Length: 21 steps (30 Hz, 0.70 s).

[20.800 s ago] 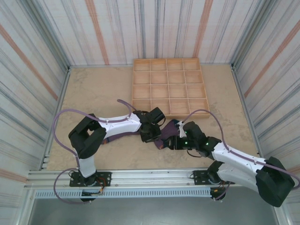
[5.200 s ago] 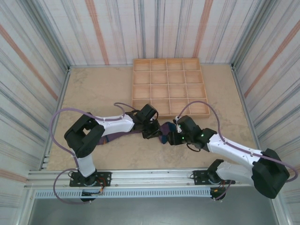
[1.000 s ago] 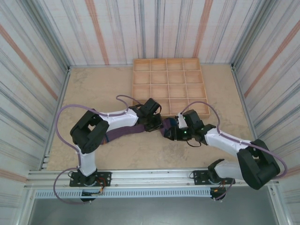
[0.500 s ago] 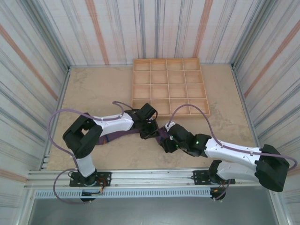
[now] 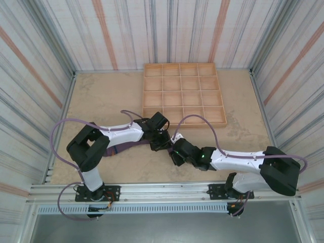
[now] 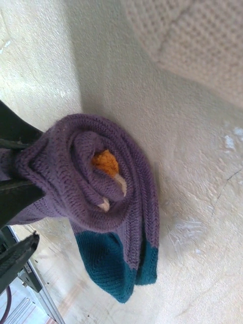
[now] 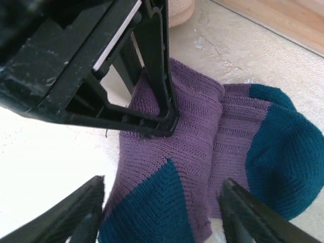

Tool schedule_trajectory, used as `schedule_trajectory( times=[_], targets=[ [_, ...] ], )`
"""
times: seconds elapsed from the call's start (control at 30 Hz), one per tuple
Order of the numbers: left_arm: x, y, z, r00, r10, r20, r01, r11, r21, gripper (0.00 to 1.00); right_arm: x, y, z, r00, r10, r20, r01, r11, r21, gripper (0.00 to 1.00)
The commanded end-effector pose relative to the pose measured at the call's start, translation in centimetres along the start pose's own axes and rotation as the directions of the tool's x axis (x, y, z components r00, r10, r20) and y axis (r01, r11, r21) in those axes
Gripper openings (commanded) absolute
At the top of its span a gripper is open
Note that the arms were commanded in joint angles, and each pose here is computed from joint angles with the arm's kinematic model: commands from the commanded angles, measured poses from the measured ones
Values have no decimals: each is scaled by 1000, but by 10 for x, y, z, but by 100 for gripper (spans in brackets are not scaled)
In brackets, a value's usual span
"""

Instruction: Roll the socks

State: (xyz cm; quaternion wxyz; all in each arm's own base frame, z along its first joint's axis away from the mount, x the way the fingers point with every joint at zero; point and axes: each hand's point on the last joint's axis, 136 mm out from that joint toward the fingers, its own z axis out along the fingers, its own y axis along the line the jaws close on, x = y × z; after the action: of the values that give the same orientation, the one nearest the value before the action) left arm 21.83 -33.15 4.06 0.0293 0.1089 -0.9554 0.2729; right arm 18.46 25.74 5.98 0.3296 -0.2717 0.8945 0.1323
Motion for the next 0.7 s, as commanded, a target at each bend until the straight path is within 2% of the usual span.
schedule_trajectory(
  times=[0.0, 0.13, 0.33, 0.47, 0.57, 0.67],
  targets=[
    [15, 52, 5, 996, -86, -37, 79, 982, -170, 0, 10, -6, 6, 1000, 12, -1, -12, 999, 32, 54],
    [15, 49, 8, 995, -92, -38, 85, 985, -147, 0, 19, -8, 12, 999, 32, -28, -31, 999, 24, 47],
    [13, 40, 7, 997, -67, -41, 62, 992, -109, 2, 37, -11, 20, 991, 92, -97, -91, 996, 8, 29],
    [13, 37, -3, 999, -47, -17, 45, 994, -97, 18, 50, -19, 23, 977, 164, -135, -167, 986, -14, 18],
    [13, 37, -10, 999, -41, -6, 41, 995, -88, 44, 56, -23, 24, 961, 216, -172, -225, 974, -33, 15],
    [12, 35, -15, 999, -33, 9, 34, 997, -76, 65, 59, -24, 24, 947, 248, -205, -263, 963, -52, 15]
  ],
)
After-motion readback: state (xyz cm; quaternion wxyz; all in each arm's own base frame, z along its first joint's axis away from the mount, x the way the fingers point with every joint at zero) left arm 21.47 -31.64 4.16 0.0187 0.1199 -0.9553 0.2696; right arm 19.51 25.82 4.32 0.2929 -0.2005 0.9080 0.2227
